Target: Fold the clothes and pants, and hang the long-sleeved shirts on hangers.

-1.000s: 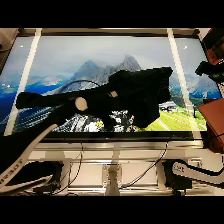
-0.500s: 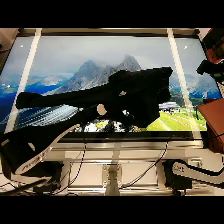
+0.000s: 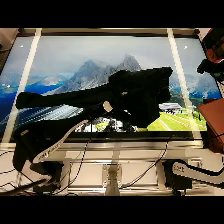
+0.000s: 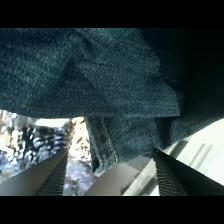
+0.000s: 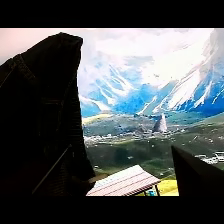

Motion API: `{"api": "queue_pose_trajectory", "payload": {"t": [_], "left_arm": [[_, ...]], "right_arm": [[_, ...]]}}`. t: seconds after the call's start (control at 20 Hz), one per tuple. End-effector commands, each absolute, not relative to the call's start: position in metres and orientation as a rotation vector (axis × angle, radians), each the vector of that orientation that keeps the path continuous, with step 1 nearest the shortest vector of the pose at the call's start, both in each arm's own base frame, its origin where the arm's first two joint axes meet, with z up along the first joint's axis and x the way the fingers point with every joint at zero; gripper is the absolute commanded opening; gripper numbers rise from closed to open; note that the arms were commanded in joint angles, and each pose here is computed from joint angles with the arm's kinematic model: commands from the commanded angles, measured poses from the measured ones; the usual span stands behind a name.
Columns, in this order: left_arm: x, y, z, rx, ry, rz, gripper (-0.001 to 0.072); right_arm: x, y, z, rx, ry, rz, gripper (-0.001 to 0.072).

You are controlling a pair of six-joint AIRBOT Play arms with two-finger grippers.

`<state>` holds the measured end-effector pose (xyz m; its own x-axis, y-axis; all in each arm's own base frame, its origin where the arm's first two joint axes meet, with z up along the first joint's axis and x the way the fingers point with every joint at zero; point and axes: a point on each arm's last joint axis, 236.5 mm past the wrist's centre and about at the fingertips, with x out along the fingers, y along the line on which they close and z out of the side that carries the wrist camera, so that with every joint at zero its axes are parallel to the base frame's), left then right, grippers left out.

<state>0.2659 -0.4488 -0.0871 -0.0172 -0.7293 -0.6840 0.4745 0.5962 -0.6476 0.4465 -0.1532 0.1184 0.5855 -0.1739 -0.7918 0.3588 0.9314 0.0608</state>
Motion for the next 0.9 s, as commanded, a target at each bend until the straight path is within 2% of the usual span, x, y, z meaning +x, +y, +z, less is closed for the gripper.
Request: {"api": "queue_pose_trajectory", "payload": {"t": [0.0, 0.15, 0.25, 0.65, 0.8, 0.85], "left_arm": [[0.257, -0.445, -0.091, -0.249, 1.327, -0.982, 0.0536], [0.245, -0.446, -0.091, -0.239, 1.357, -1.006, 0.0532], [0.245, -0.447, -0.093, -0.240, 1.361, -1.005, 0.0465], [0.256, -0.475, -0.094, -0.303, 1.435, -1.013, 0.0450], [0.263, -0.473, -0.090, -0.289, 1.408, -1.034, 0.0100], [0.265, -0.472, -0.088, -0.288, 1.407, -1.042, 0.0030]], "right_arm": [[0.447, -0.152, 0.119, 0.229, 0.891, -0.311, 0.0690], [0.447, -0.152, 0.119, 0.230, 0.891, -0.311, 0.0690], [0.447, -0.151, 0.119, 0.233, 0.892, -0.309, 0.0690], [0.446, -0.150, 0.118, 0.238, 0.897, -0.305, 0.0690], [0.446, -0.150, 0.118, 0.238, 0.897, -0.305, 0.0690], [0.446, -0.150, 0.118, 0.238, 0.897, -0.305, 0.0690]]}}
